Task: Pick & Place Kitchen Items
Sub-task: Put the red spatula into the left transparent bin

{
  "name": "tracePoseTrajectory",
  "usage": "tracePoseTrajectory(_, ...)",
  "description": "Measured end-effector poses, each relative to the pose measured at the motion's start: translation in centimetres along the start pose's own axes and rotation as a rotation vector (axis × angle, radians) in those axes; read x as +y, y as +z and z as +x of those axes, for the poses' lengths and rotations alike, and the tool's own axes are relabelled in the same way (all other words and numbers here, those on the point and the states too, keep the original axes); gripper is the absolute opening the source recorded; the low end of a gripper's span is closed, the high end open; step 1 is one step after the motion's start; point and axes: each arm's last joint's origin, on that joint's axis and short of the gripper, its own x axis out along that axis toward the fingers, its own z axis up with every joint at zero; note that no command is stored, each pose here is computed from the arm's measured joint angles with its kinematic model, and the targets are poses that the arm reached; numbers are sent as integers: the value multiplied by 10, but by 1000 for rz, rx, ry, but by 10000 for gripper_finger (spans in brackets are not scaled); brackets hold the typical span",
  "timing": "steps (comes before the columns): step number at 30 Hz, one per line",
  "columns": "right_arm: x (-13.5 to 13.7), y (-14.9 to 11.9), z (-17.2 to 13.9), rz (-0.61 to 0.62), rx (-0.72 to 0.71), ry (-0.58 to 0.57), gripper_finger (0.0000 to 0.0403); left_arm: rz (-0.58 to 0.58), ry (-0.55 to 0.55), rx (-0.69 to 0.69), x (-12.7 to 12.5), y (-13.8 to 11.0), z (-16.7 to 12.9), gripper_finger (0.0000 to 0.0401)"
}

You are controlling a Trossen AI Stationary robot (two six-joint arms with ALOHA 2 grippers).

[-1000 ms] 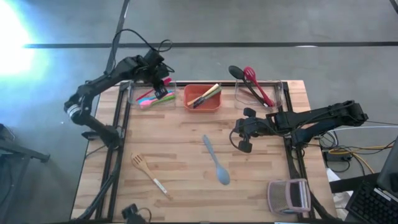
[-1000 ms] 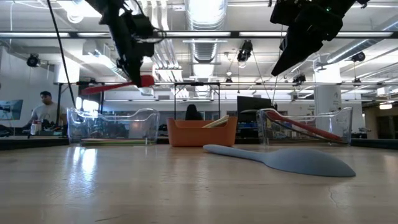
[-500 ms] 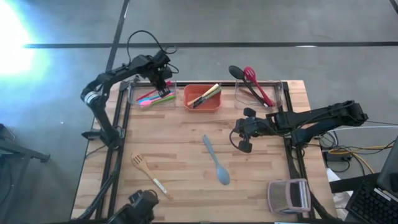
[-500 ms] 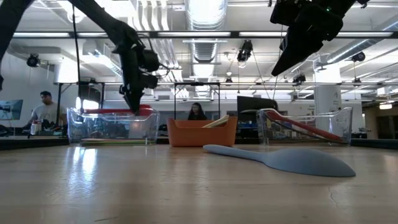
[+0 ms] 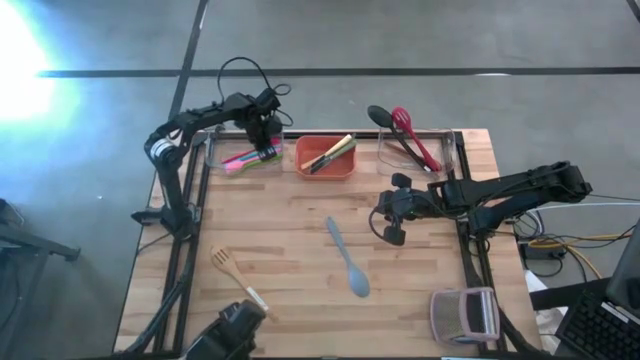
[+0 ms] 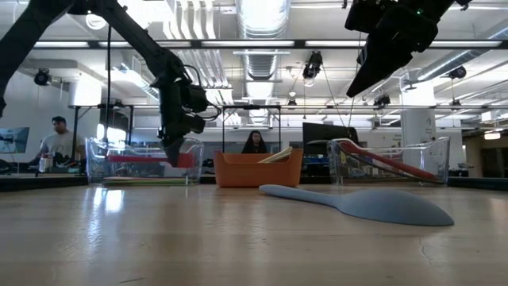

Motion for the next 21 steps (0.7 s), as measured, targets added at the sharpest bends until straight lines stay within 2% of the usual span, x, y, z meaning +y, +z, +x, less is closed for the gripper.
tracePoseTrajectory(10, 0, 0, 0, 0, 0, 0, 8, -18, -60, 9, 0, 2, 17, 23)
tracePoseTrajectory(21, 0, 0, 0, 0, 0, 0, 8, -28, -76, 35, 1, 4, 33, 27)
